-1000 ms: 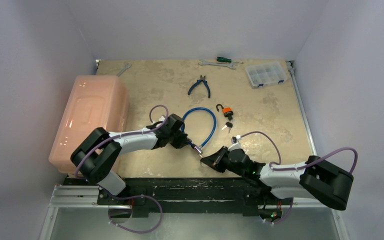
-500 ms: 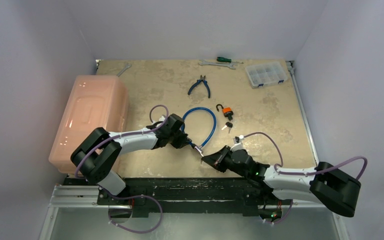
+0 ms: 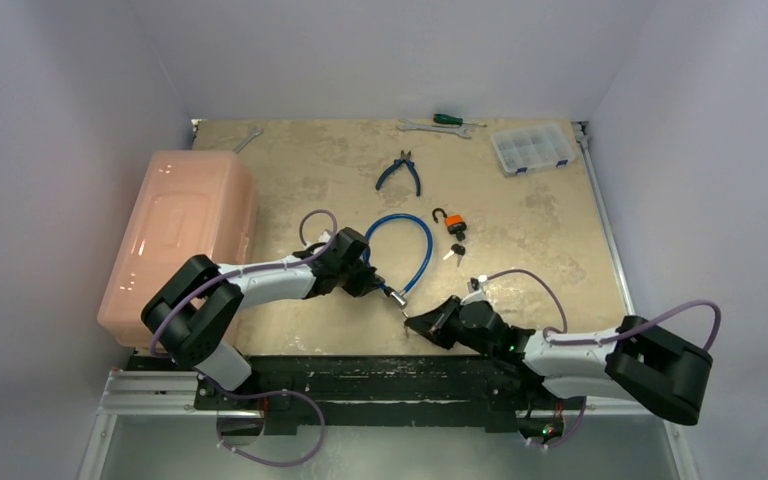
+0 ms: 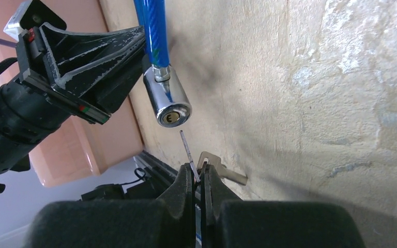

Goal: Unlock with the key

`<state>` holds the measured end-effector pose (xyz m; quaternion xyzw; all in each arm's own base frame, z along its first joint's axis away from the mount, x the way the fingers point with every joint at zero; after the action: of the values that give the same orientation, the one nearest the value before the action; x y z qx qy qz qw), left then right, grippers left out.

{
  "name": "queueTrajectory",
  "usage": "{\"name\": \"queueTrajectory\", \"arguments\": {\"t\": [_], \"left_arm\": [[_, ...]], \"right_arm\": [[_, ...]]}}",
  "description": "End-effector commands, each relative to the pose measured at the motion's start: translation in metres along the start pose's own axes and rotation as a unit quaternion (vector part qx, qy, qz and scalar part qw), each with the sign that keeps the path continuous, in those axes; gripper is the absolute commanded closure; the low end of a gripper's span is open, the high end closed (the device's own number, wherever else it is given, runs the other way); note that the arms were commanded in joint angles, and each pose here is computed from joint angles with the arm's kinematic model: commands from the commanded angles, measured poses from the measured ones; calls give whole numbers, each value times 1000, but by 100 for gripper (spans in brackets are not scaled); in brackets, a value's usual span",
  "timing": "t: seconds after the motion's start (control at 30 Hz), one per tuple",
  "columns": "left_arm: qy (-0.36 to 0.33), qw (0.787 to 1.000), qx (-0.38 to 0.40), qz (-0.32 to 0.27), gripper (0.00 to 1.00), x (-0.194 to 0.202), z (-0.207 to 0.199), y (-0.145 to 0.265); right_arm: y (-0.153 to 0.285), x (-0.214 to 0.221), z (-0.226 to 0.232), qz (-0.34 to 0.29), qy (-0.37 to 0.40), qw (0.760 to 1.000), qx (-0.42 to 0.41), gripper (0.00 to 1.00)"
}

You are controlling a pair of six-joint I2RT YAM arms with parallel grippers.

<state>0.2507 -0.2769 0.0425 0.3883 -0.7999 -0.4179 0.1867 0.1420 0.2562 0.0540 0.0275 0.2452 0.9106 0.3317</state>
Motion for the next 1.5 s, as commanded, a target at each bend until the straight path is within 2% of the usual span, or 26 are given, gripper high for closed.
{"name": "queueTrajectory", "arguments": {"t": [0.0,0.53,0.83,1.47], "left_arm": [[15,999,35,5,100,1,-17,3],[15,999,36,6,100,1,-17,1],[16,999,40,6,100,1,-21,2],[13,999,34,8,100,2,-16,-1]], "right_arm": [[-2,-2,14,-2,-21,999,-35,100],[8,-16,14,-32,-14,999,-41,100],[0,-5,-1,-3,-21,1000,-10,100],[0,-14,11,-29,-13,999,-34,100]]}}
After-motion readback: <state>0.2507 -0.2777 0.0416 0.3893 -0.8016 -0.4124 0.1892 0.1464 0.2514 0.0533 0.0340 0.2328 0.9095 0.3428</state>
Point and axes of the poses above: each gripper's point midway between its finger pads, its own y axis back along the fingers, its own z axis along the line the jaws close on, x = y × z, the point moved 1 cm from there along y, back along the fingers, and after that the axes turned 2 degrees about y, right-handed, at the moved point
